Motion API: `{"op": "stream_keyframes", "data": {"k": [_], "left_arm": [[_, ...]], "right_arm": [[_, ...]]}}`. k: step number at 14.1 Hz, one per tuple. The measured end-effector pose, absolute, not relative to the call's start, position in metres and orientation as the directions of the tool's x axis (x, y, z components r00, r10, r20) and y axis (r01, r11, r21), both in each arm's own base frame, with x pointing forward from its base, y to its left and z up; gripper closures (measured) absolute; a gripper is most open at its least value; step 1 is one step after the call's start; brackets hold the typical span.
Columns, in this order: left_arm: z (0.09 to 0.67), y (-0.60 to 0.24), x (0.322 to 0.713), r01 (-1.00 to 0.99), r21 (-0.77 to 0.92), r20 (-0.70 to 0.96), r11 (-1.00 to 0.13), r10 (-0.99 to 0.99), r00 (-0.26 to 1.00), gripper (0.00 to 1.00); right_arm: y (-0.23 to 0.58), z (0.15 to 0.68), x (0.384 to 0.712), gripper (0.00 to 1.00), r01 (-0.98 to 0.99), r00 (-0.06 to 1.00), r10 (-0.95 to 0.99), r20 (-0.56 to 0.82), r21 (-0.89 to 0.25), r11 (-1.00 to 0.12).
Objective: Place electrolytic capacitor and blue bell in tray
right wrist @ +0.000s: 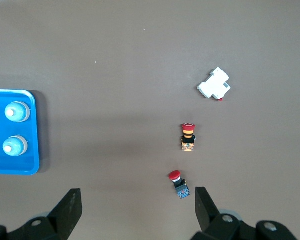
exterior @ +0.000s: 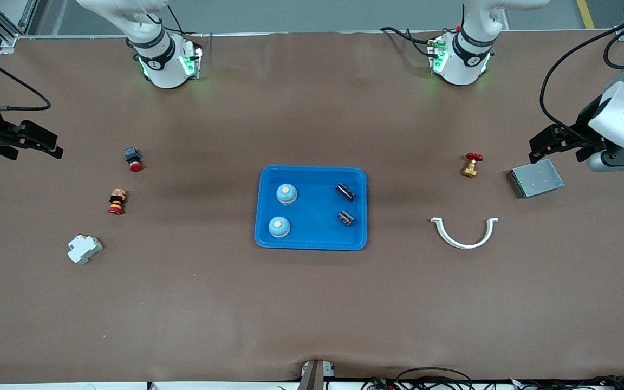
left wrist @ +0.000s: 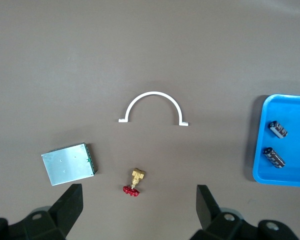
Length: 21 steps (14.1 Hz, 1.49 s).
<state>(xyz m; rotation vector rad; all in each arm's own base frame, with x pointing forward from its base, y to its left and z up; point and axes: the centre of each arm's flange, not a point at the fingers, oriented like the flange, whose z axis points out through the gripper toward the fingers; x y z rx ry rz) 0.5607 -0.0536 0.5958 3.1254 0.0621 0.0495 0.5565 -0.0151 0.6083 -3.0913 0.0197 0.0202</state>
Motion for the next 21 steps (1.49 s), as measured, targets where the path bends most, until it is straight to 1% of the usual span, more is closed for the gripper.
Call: {"op": "stream_keyframes", "data": {"k": [4,21], "left_arm": [[0.589,-0.041,0.565,0.059,0.013,0.02,-0.998,0.059,0.998,0.0],[0.589,-0.038,0.566,0.064,0.014,0.019,-0.998,0.064,0.998,0.0]], "right_arm": [[-0.015,0.61,0.556,0.0,-0.01,1.0,-0.01,-0.01,-0.039,-0.999],[-0.014,0.618,0.559,0.0,0.051,0.998,0.05,0.043,-0.034,-0.998]]}}
